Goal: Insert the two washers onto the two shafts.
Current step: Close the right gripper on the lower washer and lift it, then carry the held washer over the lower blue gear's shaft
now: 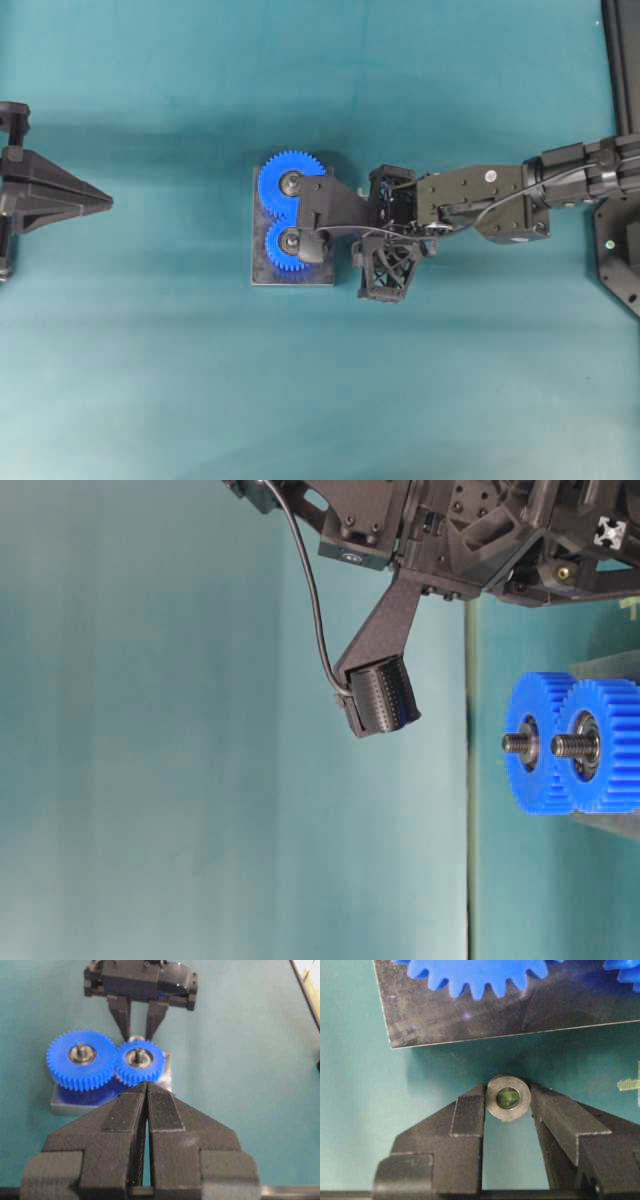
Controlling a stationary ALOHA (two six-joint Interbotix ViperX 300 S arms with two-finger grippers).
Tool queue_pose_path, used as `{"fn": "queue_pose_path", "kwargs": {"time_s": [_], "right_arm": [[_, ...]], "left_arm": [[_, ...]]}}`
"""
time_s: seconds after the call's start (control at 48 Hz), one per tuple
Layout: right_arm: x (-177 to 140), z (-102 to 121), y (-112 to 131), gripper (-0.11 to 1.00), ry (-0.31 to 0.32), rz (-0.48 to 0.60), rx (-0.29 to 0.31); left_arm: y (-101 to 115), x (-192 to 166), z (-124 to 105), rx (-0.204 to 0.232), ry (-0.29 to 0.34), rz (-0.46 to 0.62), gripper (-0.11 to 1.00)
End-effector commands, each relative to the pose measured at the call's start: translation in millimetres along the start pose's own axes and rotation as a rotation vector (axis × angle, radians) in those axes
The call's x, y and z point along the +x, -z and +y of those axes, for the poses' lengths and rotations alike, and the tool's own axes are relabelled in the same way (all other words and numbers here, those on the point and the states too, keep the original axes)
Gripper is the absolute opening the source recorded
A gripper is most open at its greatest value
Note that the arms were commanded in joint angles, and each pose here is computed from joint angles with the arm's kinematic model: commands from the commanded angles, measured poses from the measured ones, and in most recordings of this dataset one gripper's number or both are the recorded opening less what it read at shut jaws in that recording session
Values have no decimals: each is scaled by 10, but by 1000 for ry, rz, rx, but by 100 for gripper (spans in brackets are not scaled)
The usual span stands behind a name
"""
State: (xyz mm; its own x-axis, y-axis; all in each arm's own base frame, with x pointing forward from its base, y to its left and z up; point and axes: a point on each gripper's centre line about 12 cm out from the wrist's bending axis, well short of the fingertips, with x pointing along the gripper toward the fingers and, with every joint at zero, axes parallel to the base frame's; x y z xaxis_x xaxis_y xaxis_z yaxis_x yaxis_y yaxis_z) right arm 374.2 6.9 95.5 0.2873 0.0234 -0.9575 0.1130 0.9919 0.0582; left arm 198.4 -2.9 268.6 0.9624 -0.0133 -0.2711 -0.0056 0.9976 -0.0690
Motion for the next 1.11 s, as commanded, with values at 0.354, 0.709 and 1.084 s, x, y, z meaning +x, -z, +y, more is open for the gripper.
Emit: {"fn": "queue_pose_path", "kwargs": {"time_s": [0.354, 0.709, 1.084], "right_arm": [[-842, 160, -497, 34, -3, -89, -48], [-896, 202, -879, 34, 13, -120, -105], [-758, 219, -1050, 34, 16, -120, -129]], "left_arm": [[-49, 4, -6, 3, 2, -12, 1], [-54, -2, -6, 5, 2, -15, 1], [-66, -25, -7, 3, 3, -26, 1]]}}
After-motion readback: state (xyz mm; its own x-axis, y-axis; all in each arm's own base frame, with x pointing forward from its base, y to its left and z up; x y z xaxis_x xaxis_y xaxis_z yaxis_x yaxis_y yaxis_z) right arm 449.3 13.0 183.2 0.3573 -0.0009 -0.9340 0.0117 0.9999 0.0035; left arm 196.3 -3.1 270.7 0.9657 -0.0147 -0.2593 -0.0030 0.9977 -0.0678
